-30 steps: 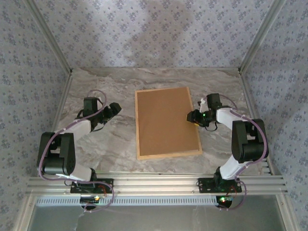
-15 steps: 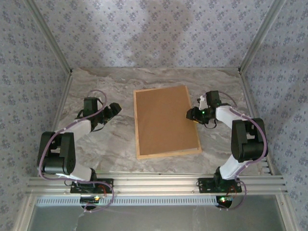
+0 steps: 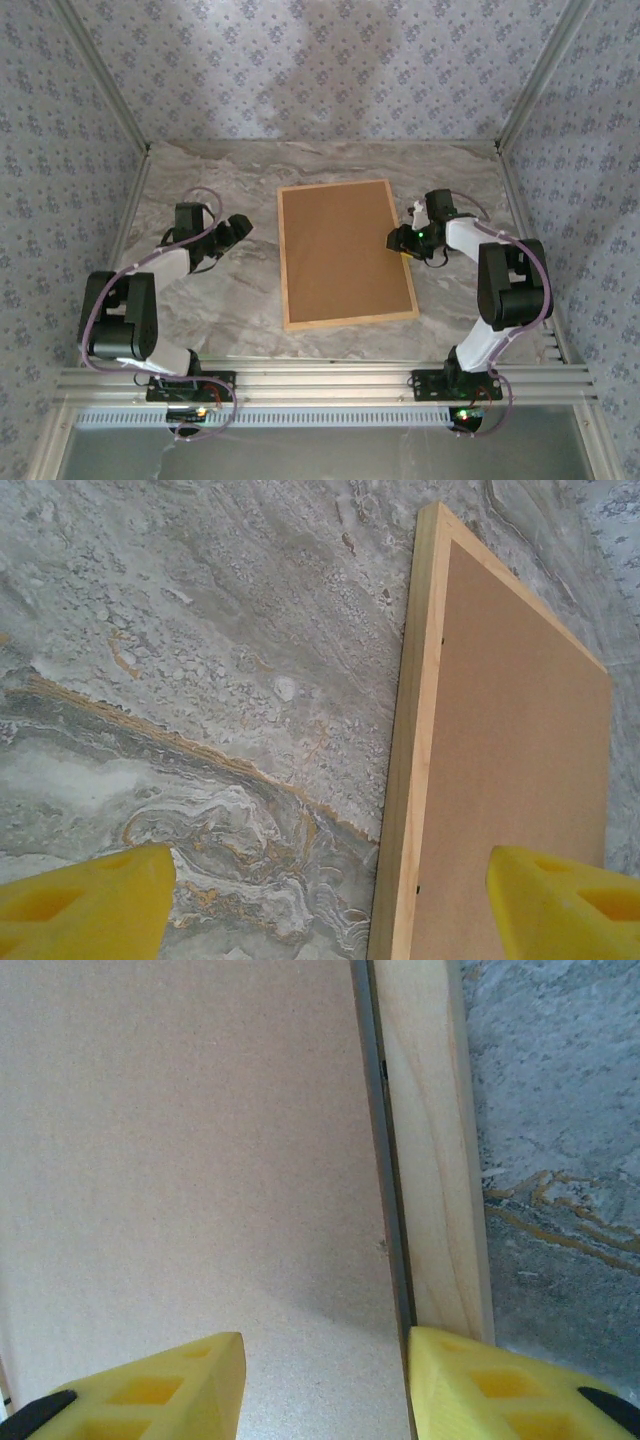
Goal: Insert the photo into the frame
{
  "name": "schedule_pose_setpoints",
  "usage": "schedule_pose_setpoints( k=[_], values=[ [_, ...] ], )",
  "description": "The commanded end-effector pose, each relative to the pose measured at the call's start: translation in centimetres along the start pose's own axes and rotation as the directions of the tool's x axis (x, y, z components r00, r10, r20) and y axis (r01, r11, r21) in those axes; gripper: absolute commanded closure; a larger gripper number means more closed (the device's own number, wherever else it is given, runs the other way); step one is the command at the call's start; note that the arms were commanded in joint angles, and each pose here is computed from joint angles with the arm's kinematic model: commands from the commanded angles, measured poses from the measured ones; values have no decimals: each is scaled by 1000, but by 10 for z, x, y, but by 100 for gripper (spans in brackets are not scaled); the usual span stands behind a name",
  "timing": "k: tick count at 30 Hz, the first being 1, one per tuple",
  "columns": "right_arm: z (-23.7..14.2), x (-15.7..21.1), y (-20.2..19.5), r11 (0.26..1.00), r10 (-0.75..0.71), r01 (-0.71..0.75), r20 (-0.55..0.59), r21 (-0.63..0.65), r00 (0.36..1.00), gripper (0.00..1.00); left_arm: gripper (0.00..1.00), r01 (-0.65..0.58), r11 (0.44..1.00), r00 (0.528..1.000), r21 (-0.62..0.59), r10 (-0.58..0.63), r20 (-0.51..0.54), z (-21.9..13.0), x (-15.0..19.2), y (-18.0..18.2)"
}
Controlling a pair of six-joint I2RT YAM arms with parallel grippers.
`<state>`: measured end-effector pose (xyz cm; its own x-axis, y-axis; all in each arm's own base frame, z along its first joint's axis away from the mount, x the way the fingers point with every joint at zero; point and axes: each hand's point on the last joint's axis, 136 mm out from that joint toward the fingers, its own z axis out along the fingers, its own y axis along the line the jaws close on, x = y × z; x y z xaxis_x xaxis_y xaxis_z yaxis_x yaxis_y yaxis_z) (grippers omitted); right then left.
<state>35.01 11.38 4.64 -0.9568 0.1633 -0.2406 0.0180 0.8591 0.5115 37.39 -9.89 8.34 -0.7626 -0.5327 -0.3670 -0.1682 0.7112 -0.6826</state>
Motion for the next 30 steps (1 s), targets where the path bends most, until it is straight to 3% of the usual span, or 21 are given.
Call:
schedule_pose_setpoints(
  k=[1,8,14,17,19,30],
  values=[
    [-6,-4,3,999,-30,30,-4,19,1000,52,18,-13,1000,1000,24,13,-1,2,0,-7],
    [-29,-12,4,995,-68,64,55,81,996,50,18,-16,1000,1000,22,16,-5,3,1,-8],
    [-32,-38,6,988,-102,83,151,129,983,42,18,-44,999,999,19,45,-20,9,6,-18],
    [-25,-55,6,988,-99,77,178,131,979,24,18,-78,997,996,19,79,-40,17,14,-30],
    [-20,-66,5,987,-103,77,186,143,977,18,18,-101,995,993,16,102,-51,23,17,-39],
    [6,-71,8,994,-79,68,133,80,988,14,19,-199,978,974,-56,191,-123,80,17,-62]
  ],
)
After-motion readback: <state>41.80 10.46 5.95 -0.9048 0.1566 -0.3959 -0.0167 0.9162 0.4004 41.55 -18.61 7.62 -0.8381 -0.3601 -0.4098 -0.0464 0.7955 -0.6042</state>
